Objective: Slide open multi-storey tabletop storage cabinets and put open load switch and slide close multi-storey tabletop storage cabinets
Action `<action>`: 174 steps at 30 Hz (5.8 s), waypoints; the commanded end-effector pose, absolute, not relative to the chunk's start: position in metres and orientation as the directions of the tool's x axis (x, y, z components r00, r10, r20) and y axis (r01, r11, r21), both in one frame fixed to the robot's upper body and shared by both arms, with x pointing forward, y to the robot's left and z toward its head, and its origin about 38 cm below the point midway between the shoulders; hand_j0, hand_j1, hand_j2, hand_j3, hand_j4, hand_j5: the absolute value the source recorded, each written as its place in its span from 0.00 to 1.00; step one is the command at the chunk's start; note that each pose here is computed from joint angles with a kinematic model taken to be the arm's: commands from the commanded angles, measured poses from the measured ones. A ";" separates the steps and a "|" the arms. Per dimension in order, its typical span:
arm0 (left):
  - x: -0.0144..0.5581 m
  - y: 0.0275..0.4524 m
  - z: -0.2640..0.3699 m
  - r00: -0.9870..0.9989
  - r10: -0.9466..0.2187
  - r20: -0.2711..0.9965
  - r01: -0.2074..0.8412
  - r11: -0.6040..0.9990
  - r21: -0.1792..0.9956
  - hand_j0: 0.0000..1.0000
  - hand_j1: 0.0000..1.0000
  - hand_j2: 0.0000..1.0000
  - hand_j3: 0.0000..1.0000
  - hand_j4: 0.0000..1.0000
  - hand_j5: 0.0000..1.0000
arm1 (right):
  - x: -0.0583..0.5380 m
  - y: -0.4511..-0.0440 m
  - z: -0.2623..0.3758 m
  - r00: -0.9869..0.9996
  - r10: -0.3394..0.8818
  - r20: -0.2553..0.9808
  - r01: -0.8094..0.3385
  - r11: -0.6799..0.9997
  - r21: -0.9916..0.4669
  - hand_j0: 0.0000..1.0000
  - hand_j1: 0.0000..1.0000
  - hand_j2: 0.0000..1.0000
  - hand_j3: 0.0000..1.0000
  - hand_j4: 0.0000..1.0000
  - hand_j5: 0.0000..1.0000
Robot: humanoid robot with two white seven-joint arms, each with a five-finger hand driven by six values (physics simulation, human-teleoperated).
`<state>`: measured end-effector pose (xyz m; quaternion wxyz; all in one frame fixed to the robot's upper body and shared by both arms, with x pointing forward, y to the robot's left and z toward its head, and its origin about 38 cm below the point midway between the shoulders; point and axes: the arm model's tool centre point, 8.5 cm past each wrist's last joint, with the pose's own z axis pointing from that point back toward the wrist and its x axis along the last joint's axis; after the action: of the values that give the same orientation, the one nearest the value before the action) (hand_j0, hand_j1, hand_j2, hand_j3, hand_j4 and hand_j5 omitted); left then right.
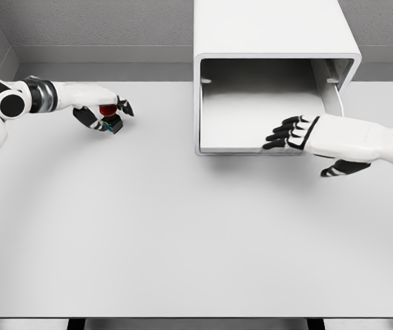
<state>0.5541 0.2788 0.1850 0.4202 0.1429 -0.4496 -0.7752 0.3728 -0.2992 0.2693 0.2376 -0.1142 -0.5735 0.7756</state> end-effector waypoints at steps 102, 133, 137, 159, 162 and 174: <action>0.470 0.074 0.346 -0.969 -0.129 0.211 0.211 0.016 0.977 0.55 0.55 0.55 0.55 0.55 0.55 | 0.261 -0.431 0.191 -0.539 0.736 0.409 -0.596 0.009 -0.803 0.57 0.57 0.57 0.57 0.57 0.57; 0.488 0.068 0.363 -0.963 -0.157 0.220 0.215 0.054 0.975 0.98 0.98 0.98 0.98 0.98 0.98 | 0.260 -0.431 0.190 -0.537 0.738 0.409 -0.599 0.007 -0.800 0.59 0.59 0.59 0.59 0.59 0.59; 0.457 0.063 0.394 -0.990 -0.070 0.119 0.115 0.055 0.992 0.98 0.98 0.98 0.98 0.98 0.98 | 0.266 -0.431 0.198 -0.551 0.736 0.392 -0.576 0.004 -0.817 0.58 0.58 0.58 0.58 0.58 0.58; 0.436 0.339 0.286 -0.741 -0.517 0.428 0.438 0.111 0.892 1.00 1.00 1.00 1.00 1.00 1.00 | 0.315 -0.374 0.219 -0.705 0.614 0.356 -0.488 -0.056 -0.871 0.49 0.49 0.49 0.49 0.49 0.49; 0.436 0.337 0.277 -0.734 -0.515 0.443 0.455 0.112 0.884 1.00 1.00 1.00 1.00 1.00 1.00 | 0.317 -0.373 0.223 -0.710 0.612 0.348 -0.479 -0.057 -0.876 0.49 0.49 0.49 0.49 0.49 0.49; 0.434 0.342 0.273 -0.723 -0.525 0.449 0.464 0.112 0.879 1.00 1.00 1.00 1.00 1.00 1.00 | 0.324 -0.365 0.229 -0.731 0.594 0.336 -0.458 -0.063 -0.887 0.50 0.50 0.50 0.50 0.50 0.50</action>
<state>0.4336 0.3411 0.2720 0.3691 0.0244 -0.6450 -0.6687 0.3291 -0.3665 0.2406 0.3516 -0.0739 -0.5861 0.7263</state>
